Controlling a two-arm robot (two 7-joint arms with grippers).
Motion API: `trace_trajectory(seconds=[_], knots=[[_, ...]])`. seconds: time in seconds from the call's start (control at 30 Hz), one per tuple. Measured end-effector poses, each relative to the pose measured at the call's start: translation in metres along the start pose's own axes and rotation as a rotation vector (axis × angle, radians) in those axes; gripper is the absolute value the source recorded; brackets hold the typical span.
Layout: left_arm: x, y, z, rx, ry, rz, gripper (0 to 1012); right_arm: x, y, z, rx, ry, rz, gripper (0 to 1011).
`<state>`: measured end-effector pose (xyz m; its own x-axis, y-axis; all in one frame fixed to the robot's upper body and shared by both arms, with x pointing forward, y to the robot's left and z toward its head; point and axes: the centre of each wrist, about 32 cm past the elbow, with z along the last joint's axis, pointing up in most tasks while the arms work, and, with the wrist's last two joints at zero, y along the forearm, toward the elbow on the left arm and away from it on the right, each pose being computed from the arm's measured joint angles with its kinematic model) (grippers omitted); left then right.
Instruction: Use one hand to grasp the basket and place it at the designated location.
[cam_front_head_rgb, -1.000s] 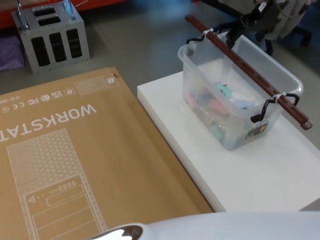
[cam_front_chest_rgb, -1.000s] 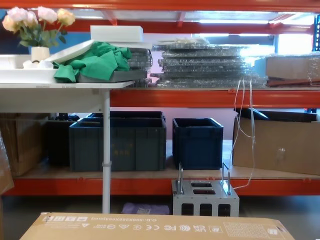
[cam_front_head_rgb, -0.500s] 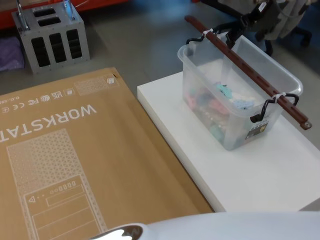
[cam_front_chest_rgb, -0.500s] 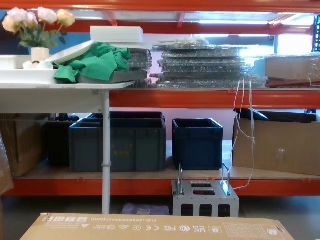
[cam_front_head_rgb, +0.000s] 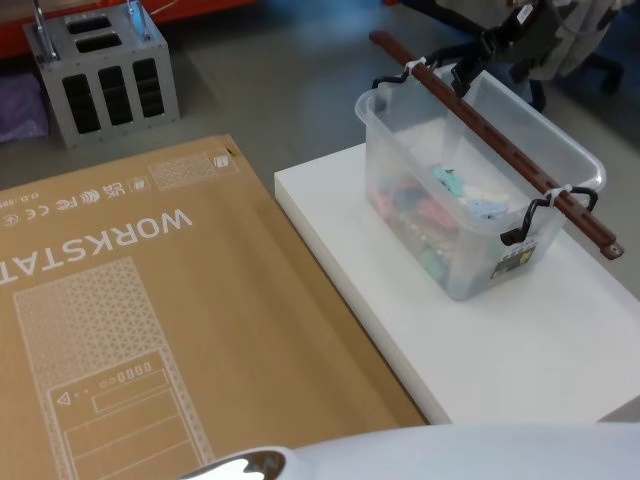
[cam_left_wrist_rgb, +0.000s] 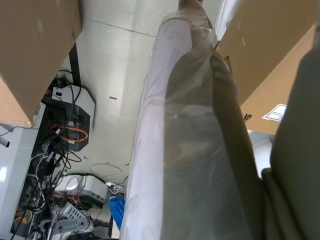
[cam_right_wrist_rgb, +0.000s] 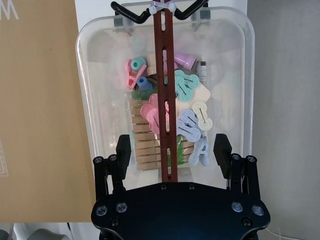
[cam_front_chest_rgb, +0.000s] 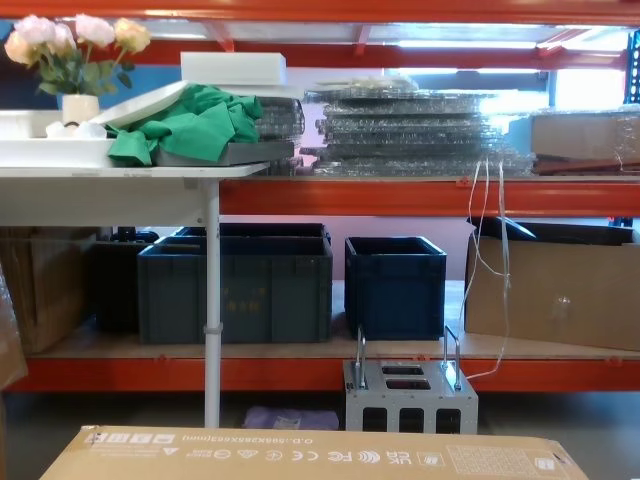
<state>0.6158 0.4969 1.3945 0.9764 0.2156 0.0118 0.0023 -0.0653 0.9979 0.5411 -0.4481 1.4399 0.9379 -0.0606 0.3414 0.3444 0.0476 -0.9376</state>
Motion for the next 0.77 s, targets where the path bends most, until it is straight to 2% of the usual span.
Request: trace_trajectory(seconds=[0.77], knots=[[0.0000,0.0000,0.0000,0.000,0.000,0.000,0,0.0000,0.0000,0.0000,0.000,0.000,0.000,1001]])
